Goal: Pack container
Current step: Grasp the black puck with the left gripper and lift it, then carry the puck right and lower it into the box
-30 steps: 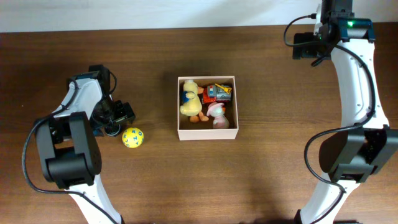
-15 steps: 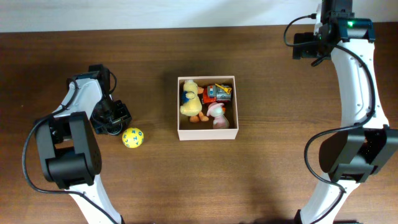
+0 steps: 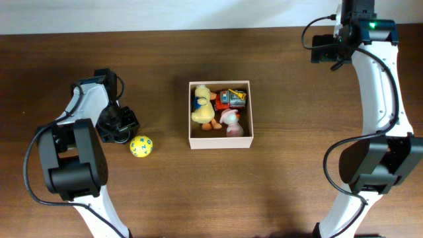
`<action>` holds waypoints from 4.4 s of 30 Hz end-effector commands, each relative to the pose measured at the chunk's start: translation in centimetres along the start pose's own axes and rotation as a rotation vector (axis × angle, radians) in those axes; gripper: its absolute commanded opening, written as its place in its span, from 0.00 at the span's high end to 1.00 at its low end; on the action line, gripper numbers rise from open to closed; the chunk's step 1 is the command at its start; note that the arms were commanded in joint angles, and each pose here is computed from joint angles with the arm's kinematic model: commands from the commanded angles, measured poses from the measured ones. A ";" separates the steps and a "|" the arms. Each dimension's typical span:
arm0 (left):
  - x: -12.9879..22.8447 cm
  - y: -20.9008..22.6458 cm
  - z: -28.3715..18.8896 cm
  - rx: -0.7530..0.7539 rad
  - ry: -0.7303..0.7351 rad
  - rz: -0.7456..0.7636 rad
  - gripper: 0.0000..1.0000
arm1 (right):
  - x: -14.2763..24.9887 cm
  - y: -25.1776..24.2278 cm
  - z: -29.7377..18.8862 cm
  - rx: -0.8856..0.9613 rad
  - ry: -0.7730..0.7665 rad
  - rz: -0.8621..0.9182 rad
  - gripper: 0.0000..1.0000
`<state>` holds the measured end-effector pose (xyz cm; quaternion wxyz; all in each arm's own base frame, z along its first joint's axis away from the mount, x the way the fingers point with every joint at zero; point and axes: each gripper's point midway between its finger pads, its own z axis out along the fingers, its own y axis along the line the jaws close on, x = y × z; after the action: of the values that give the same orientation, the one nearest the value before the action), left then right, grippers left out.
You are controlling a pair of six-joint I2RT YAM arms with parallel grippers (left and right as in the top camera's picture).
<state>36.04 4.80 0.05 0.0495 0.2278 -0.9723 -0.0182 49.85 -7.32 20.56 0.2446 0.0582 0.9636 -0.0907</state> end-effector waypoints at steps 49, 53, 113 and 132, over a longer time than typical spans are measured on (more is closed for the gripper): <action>-1.0 -0.1 -0.4 0.008 -0.011 -0.010 0.15 | -1.1 -0.8 -2.4 0.017 -0.059 0.010 0.01; -1.0 -0.1 -0.3 0.009 -0.012 -0.010 0.15 | -1.1 -0.8 -2.4 0.017 -0.059 0.010 0.01; -7.1 -4.6 -10.1 0.131 -0.255 0.107 0.58 | -1.1 -0.8 -2.4 0.017 -0.059 0.010 0.01; 1.4 -19.6 -20.5 0.195 -0.398 0.605 0.57 | -1.1 -0.8 -2.4 0.017 -0.059 0.010 0.01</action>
<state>45.91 -12.10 18.10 -0.1520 -0.0446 -0.9865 0.0404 49.86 -7.32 20.56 0.2448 0.0584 0.9636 -0.0906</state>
